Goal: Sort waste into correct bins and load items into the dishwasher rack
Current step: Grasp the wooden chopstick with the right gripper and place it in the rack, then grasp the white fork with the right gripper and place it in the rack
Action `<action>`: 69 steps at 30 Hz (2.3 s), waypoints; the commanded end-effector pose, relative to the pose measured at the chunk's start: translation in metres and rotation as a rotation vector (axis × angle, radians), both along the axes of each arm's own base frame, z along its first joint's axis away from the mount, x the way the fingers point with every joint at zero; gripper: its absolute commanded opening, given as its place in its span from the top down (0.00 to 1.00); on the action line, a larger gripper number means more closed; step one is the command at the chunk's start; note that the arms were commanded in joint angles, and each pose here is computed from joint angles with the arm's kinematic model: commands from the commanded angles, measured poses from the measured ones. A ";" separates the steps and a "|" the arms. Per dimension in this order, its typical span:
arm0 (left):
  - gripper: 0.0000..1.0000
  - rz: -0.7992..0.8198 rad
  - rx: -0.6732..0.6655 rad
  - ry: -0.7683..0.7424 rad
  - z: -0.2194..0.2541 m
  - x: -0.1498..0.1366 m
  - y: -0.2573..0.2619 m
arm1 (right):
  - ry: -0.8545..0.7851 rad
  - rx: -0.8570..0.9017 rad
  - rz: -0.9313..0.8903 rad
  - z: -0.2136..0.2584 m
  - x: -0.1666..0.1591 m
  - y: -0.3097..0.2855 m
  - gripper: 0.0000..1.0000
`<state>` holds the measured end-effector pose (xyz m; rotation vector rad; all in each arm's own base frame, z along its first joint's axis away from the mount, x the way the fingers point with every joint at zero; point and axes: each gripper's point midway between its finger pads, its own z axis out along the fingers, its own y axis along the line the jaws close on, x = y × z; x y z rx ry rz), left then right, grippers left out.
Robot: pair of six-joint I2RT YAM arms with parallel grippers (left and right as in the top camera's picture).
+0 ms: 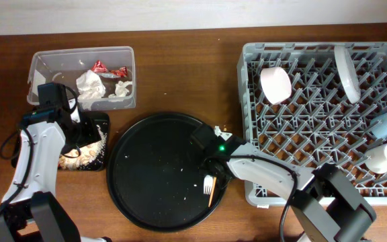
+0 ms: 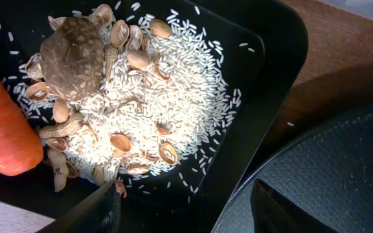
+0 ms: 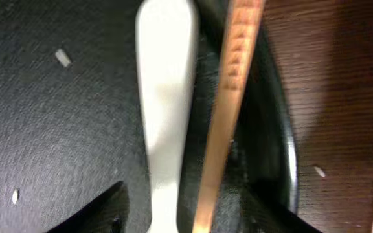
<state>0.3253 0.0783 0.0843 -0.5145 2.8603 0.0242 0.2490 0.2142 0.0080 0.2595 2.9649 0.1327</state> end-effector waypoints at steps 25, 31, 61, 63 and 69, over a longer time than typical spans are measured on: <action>0.36 0.001 -0.005 -0.010 -0.004 -0.004 -0.001 | -0.072 -0.060 0.034 0.027 0.010 -0.009 0.96; 0.36 0.001 -0.005 -0.010 -0.004 -0.004 -0.001 | -0.395 -0.089 0.185 0.213 0.038 -0.037 0.96; 0.36 0.001 -0.006 -0.011 -0.004 -0.004 -0.001 | -0.040 0.123 0.203 0.150 0.021 -0.054 0.42; 0.36 -0.001 -0.012 -0.013 -0.004 -0.004 -0.002 | 0.001 0.085 0.146 0.137 0.003 -0.033 0.37; 0.35 -0.001 -0.012 -0.012 -0.004 -0.004 -0.002 | 0.031 0.065 -0.164 0.063 -0.035 -0.002 0.38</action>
